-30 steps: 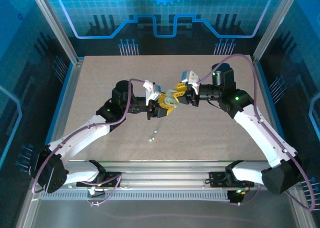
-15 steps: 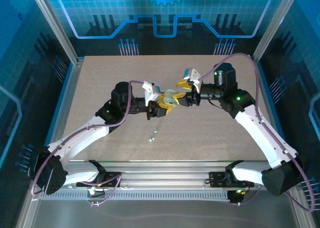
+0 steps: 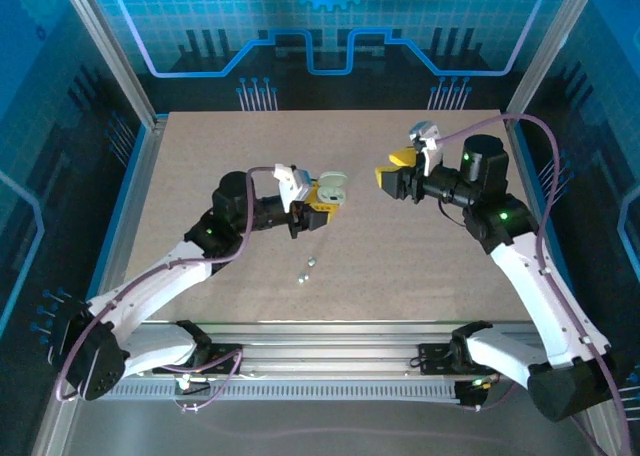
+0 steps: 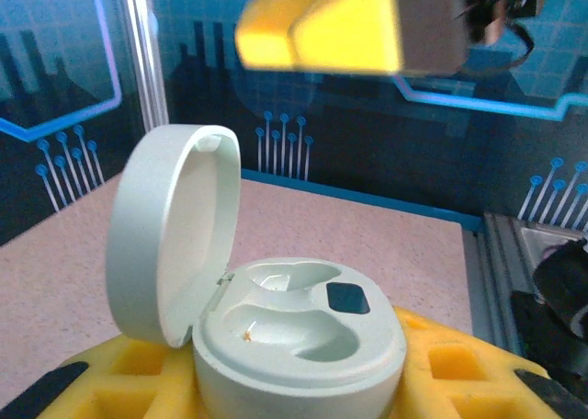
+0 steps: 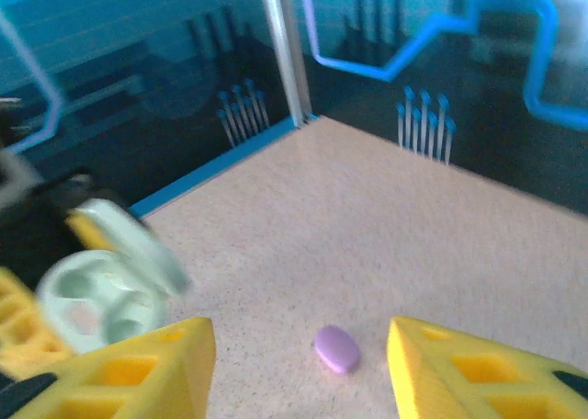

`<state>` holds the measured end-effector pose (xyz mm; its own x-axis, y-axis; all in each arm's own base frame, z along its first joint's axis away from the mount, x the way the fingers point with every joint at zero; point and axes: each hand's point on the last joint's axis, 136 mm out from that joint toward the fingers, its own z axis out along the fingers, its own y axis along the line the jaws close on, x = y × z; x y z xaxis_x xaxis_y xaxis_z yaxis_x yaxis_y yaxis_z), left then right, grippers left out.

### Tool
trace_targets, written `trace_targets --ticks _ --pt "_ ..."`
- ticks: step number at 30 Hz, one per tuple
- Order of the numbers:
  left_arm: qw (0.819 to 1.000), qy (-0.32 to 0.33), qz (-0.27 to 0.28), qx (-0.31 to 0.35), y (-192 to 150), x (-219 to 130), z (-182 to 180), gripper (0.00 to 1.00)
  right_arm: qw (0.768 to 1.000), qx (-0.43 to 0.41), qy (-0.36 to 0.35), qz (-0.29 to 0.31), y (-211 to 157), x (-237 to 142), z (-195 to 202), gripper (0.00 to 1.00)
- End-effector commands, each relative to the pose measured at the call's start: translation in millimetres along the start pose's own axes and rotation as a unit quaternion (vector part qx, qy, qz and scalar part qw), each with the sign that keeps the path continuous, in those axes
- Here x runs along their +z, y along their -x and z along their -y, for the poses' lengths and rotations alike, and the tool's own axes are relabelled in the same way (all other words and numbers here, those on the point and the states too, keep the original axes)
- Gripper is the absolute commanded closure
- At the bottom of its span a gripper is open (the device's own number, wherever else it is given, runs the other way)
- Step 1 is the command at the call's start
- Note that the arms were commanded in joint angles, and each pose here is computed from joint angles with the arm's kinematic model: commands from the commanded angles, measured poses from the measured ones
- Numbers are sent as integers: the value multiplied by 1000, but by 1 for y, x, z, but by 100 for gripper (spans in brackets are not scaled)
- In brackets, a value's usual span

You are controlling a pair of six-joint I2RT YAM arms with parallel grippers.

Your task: Insert wireless bluetooth earbuds into charging case

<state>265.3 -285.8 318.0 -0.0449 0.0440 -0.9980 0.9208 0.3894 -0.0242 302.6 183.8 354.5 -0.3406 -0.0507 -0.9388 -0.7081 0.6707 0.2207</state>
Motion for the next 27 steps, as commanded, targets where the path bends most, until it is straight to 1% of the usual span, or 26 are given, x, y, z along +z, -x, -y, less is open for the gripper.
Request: trace_targets --ticks 1,6,8,13,15,23,27 --pt "998 39 38 32 18 -10 -8 66 991 117 -49 -53 -30 10 29 49" --pt "997 44 51 38 25 -13 -9 66 974 183 -53 -120 -70 28 39 51" --pt "997 47 58 38 28 -14 -10 66 967 206 -54 -138 -85 34 43 52" --pt "996 53 65 42 34 -18 -9 66 953 234 -40 -187 -120 48 41 53" --pt "995 59 70 45 37 -21 -9 66 942 253 -41 -216 -136 54 40 54" --pt "992 76 77 57 44 -31 -9 66 901 284 -24 -327 -196 86 18 59" --pt "991 87 80 62 46 -37 -9 66 888 288 -11 -359 -217 109 2 61"
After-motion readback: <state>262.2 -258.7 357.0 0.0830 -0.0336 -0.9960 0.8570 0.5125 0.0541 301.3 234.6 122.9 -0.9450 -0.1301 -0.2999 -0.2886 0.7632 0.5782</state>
